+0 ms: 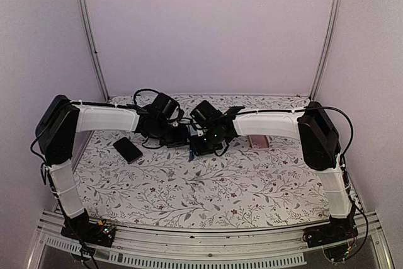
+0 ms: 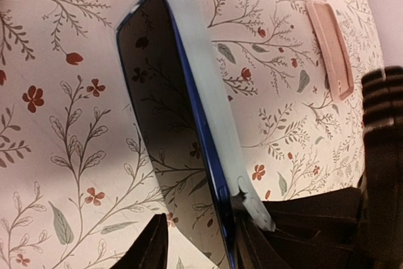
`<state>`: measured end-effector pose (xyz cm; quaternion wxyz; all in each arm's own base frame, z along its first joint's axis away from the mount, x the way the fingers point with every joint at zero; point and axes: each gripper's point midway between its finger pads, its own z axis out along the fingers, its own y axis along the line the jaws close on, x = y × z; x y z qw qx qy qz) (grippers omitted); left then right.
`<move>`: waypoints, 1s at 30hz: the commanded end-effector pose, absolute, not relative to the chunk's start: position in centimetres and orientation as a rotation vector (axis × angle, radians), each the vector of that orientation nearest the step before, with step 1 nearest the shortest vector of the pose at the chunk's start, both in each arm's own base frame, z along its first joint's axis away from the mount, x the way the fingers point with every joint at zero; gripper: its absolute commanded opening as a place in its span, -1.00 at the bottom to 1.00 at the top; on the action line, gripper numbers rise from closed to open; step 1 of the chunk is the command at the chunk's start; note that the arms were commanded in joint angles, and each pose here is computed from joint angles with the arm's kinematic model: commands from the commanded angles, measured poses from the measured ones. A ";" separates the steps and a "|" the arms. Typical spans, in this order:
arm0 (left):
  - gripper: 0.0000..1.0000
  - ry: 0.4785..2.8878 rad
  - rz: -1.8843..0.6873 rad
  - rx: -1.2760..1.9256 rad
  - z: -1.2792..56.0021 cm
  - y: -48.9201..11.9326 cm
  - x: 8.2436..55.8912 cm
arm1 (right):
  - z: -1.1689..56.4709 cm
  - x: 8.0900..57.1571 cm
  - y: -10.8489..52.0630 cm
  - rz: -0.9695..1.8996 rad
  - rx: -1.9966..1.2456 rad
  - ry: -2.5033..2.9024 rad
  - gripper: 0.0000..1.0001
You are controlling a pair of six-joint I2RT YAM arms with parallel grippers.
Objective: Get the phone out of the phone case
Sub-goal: Remove the phone case from the phone.
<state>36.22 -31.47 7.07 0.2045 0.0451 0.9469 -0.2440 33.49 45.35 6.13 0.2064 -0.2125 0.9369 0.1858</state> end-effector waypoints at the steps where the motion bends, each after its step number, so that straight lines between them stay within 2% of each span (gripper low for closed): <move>1: -0.26 2.804 -0.400 0.093 2.9 -26.9 33.7 | 15.1 34.0 48.9 0.743 -0.582 2.394 -1.00; 13: -0.15 2.747 -0.536 0.142 5.9 -30.0 33.6 | 14.6 33.7 48.7 0.738 -0.573 2.427 -1.00; 25: -0.02 2.798 -0.585 0.123 4.1 -30.7 32.0 | 14.9 34.0 48.2 0.696 -0.553 2.418 -1.00; 30: -0.01 2.845 -0.508 0.096 2.3 -29.3 31.6 | 15.9 34.1 48.1 0.622 -0.552 2.367 -1.00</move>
